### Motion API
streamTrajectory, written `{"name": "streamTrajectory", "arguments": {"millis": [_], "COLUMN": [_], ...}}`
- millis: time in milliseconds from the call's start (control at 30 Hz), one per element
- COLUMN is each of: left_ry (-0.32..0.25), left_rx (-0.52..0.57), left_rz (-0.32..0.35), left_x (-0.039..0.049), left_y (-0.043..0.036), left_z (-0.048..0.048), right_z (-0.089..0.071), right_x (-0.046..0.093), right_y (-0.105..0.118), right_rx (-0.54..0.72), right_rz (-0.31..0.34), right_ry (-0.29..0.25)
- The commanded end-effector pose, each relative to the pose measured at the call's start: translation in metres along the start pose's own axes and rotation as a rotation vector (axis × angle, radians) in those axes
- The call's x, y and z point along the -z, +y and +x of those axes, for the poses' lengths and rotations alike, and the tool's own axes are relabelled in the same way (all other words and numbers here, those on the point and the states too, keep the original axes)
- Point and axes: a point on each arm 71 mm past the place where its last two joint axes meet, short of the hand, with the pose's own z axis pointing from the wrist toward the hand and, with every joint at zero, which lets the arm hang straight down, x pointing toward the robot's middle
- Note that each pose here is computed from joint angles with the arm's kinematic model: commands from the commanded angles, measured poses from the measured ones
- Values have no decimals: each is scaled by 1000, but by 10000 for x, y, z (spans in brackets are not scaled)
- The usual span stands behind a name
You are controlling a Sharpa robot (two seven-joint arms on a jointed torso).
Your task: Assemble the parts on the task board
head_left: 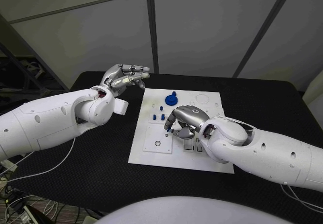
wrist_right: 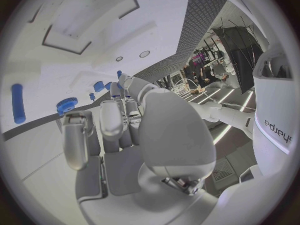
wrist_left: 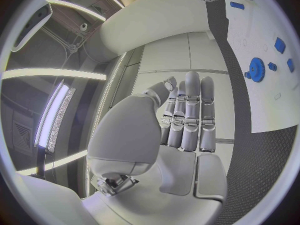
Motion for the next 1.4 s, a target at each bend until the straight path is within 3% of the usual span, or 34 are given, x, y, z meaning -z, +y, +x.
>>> {"name": "streamTrajectory", "arguments": {"millis": [33,1400], "left_ry": [9,15], "left_rx": [8,11], "left_rz": [3,-1], "left_x": [-5,-19], "left_y": [-12,-6], "left_z": [6,28], "right_z": [8,142], "right_x": [-12,-101], "right_y": [8,20], "right_rx": [9,39], "right_rz": [-5,9], "right_ry": [13,101]}}
